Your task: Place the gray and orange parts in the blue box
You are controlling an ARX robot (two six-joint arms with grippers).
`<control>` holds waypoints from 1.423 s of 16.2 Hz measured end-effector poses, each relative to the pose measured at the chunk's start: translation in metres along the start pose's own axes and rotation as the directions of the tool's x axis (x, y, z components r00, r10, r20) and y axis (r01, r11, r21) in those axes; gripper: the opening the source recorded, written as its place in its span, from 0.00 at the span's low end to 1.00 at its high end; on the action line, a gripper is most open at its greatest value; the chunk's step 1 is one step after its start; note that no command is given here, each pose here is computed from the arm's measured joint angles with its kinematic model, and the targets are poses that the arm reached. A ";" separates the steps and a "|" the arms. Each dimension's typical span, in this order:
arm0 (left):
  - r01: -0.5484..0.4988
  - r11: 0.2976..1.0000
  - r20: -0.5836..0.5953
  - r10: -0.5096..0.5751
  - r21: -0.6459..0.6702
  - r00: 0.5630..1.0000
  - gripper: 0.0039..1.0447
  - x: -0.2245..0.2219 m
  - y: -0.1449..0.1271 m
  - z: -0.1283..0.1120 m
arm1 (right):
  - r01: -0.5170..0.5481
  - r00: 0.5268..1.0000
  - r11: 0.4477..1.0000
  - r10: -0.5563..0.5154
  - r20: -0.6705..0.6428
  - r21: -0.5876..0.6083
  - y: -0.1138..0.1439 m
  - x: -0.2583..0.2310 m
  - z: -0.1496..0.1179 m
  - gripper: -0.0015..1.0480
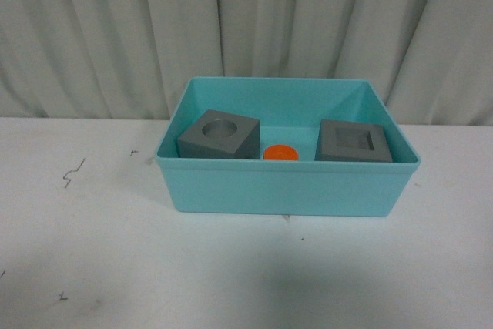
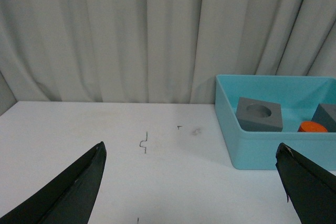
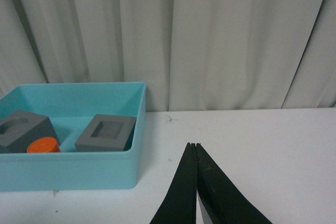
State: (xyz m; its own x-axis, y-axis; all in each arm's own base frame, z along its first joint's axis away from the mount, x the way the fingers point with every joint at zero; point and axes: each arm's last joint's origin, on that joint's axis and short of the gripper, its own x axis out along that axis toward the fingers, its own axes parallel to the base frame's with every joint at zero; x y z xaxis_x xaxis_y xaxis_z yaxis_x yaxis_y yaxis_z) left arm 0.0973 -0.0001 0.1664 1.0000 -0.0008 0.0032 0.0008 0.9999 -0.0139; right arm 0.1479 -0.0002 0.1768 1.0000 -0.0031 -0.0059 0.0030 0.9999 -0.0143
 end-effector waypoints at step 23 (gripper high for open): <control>0.000 1.000 0.000 0.000 0.000 1.000 0.94 0.000 0.000 0.000 | 0.000 1.000 1.000 0.000 0.023 0.000 0.000 -0.037 -0.006 0.50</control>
State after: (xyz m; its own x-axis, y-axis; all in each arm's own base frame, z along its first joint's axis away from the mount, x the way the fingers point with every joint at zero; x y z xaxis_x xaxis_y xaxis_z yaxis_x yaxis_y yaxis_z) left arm 0.0973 -0.0001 0.1664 1.0000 -0.0008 0.0032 0.0008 0.9999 -0.0139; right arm 0.1103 -0.0001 0.1706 0.9998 -0.0027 0.0174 0.0029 0.9999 -0.0143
